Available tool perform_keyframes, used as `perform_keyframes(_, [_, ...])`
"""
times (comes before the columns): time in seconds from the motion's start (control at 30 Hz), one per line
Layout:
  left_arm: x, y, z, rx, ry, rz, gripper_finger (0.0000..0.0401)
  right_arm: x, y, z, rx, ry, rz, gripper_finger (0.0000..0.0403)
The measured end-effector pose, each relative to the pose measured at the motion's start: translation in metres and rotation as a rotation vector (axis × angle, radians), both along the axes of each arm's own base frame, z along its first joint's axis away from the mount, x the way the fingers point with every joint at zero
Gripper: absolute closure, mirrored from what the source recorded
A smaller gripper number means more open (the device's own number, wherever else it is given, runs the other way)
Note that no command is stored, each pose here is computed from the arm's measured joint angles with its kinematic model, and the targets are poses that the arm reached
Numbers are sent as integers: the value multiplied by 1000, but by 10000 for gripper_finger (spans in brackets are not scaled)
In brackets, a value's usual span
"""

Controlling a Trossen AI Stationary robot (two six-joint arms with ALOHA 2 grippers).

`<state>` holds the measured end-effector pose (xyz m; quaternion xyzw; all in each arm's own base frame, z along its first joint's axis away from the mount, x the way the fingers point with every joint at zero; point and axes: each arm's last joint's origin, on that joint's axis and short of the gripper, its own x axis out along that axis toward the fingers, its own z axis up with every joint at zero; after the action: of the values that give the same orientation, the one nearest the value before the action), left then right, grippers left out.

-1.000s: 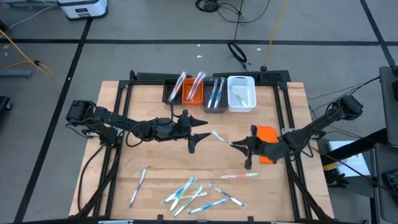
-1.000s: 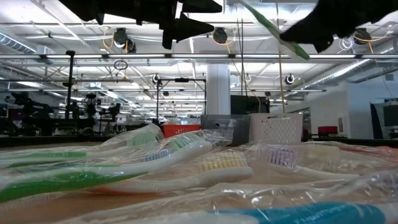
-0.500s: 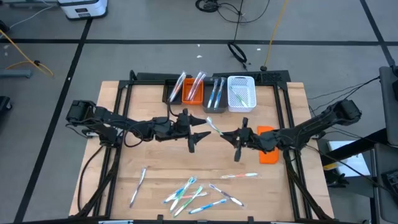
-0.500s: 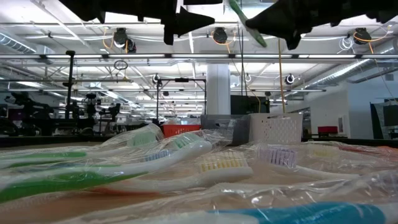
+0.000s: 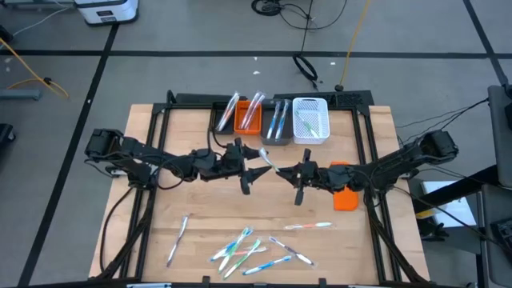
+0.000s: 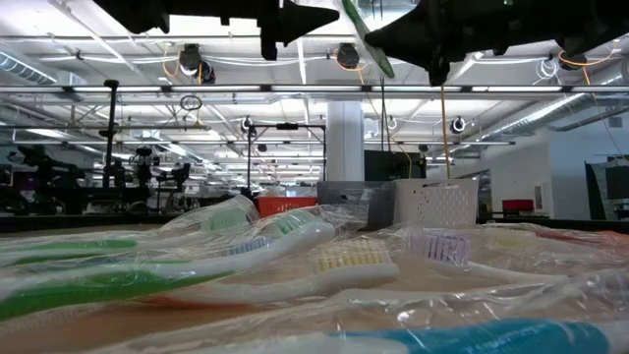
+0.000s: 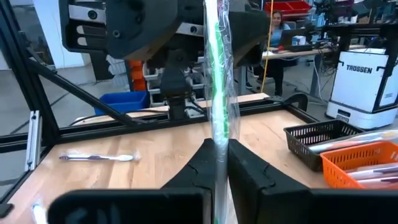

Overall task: Pick & Place Toothbrushes
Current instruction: Put the green toothbrush into the white bin

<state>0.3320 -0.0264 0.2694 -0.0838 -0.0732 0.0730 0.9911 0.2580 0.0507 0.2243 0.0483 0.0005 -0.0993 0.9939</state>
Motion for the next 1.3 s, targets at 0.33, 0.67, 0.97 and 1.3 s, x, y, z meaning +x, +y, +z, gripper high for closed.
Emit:
perform_keyframes(0.33, [0, 0, 1, 15, -5, -13, 298, 0, 0, 0, -4, -1, -1, 389])
perform_keyframes(0.67, [0, 0, 1, 37, -3, -52, 396, 0, 0, 0, -7, 1, 0, 381])
perform_keyframes(0.97, [1, 0, -3, 36, 31, -43, 399, 0, 0, 0, -59, 10, -4, 333])
perform_keyframes(1.3, [1, 0, -8, 23, 83, -42, 400, 1, -4, 0, -59, 11, -21, 298])
